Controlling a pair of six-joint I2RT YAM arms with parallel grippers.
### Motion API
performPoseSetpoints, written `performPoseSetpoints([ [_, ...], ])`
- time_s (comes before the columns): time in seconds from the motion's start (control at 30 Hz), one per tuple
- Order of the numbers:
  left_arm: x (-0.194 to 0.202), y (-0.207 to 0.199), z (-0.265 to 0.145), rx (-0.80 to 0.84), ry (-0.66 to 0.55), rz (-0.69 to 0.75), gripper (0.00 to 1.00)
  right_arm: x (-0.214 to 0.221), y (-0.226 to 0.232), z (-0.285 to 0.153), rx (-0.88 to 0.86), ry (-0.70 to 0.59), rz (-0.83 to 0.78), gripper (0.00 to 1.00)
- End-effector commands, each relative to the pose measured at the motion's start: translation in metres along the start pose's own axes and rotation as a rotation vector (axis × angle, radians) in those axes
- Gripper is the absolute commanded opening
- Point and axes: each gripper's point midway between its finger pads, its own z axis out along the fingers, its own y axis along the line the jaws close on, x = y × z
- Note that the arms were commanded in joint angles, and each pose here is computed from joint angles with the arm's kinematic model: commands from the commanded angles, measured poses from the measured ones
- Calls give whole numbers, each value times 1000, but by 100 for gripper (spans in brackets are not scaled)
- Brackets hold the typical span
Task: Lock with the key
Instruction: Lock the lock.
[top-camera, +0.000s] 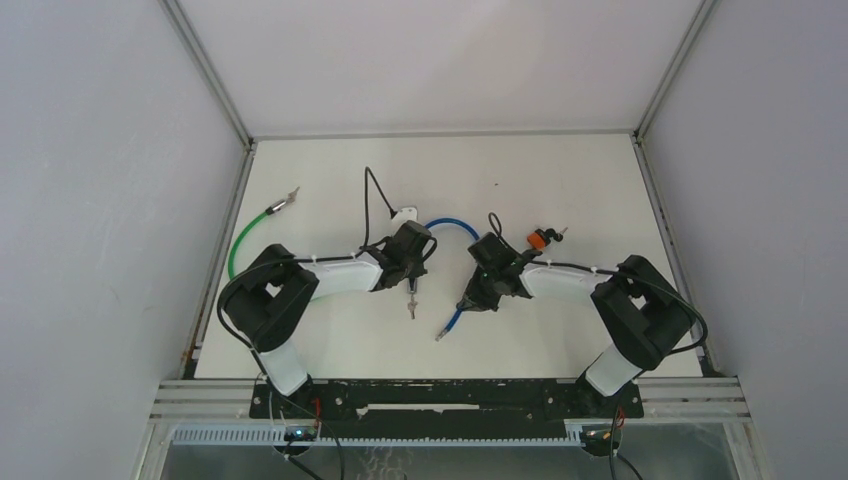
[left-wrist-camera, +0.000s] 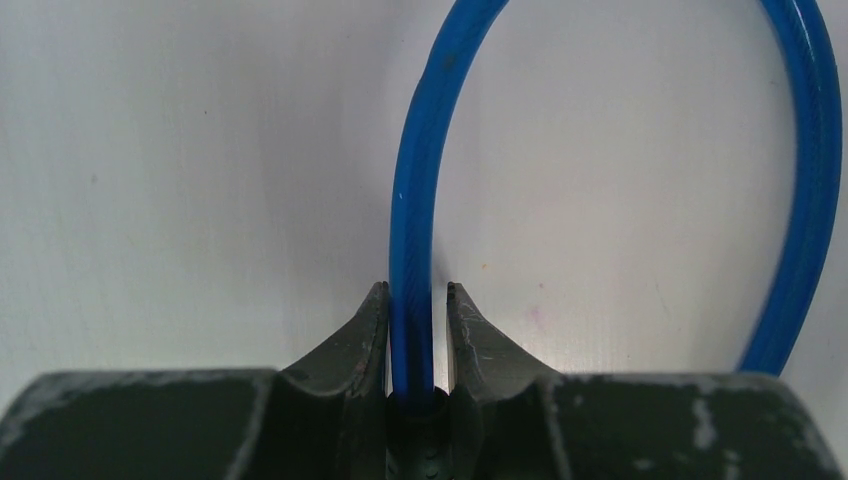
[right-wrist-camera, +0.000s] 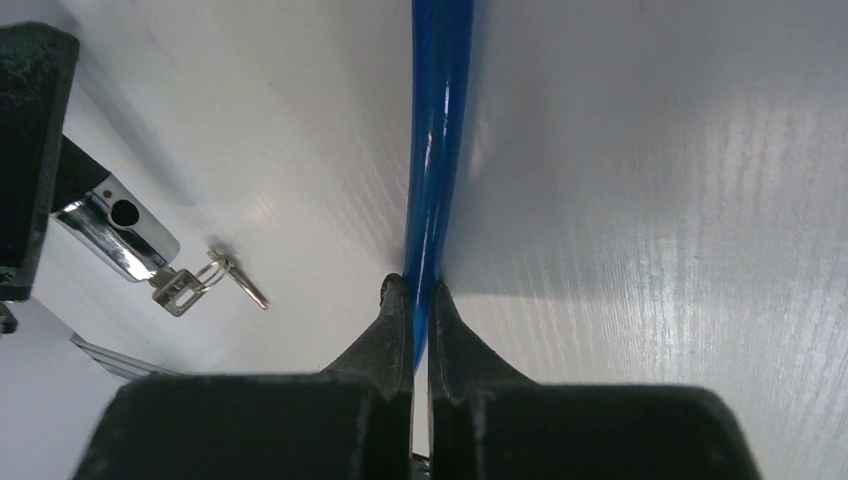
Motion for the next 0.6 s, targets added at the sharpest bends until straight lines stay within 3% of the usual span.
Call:
performPoseSetpoints([
  [0.0,70,29,-1,-46,227,47,0,-17,19,-13,-62,-50,171,0],
  [0.27,57,19,-11,-17,213,17,0,-45,36,-21,11,-42,522,0],
  [0.57,42,13,-32,12,182,-41,0,-61,49,-24,186,-10,603,0],
])
